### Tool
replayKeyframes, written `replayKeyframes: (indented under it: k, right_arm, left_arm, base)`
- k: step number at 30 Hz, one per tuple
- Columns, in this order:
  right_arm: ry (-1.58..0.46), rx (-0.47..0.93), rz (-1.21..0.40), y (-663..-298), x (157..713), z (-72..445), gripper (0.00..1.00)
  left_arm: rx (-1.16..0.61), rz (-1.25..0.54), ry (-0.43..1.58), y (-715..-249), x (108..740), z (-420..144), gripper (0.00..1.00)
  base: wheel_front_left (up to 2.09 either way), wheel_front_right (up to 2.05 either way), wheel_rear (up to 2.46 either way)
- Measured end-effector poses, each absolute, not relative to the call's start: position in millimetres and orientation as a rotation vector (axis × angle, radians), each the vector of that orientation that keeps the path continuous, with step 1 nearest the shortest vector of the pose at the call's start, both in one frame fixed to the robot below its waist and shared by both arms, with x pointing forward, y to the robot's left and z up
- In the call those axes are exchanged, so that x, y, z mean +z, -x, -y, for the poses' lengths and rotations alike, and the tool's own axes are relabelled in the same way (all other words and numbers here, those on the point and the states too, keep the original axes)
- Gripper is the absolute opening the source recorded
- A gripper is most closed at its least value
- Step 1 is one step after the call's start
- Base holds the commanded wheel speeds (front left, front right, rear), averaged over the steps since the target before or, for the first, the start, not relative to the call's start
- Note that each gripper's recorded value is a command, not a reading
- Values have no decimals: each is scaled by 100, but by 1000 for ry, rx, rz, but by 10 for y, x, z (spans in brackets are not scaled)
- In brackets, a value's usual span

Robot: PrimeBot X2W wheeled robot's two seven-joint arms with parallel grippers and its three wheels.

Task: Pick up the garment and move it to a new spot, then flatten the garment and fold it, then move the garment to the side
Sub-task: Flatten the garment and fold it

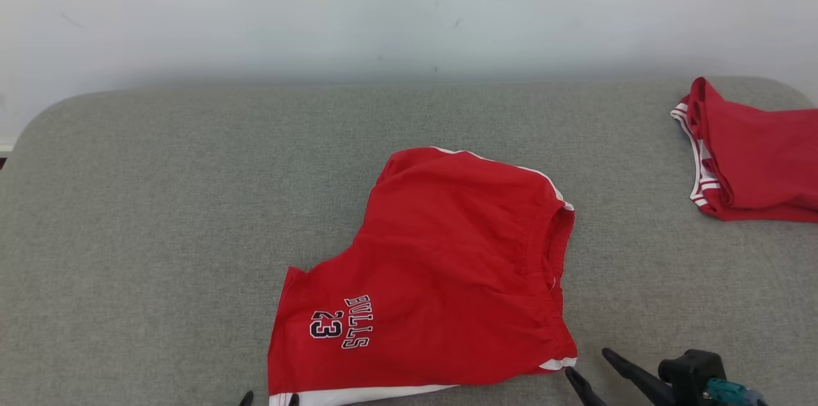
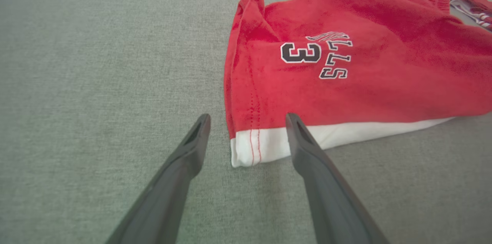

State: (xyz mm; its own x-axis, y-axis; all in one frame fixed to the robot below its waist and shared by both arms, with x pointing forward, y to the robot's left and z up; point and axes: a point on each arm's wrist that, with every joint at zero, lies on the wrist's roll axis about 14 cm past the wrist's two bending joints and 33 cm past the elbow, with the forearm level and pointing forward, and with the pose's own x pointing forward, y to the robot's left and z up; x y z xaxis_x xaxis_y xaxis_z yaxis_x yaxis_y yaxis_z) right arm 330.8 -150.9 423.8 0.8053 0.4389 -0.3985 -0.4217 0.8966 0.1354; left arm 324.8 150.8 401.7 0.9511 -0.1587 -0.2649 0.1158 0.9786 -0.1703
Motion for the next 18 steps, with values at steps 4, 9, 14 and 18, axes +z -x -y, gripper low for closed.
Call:
replayKeyframes:
  k: [4,9,14,18]
  right_arm:
    - [-21,475,-459,-3324,4149,1482,100]
    - [-11,500,-453,-3393,4149,1404,100]
    - [2,517,-470,-3407,4082,1366,100]
    - [12,522,-490,-3408,4016,1360,45]
  left_arm:
    - [-154,-337,159,-3209,3866,-1490,100]
    - [-167,-350,161,-3251,3825,-1448,100]
    - [-157,-377,193,-3270,3752,-1441,100]
    - [-149,-402,204,-3271,3688,-1456,40]
  base:
    - [0,0,0]
    - [0,0,0]
    - [0,0,0]
    - [0,0,0]
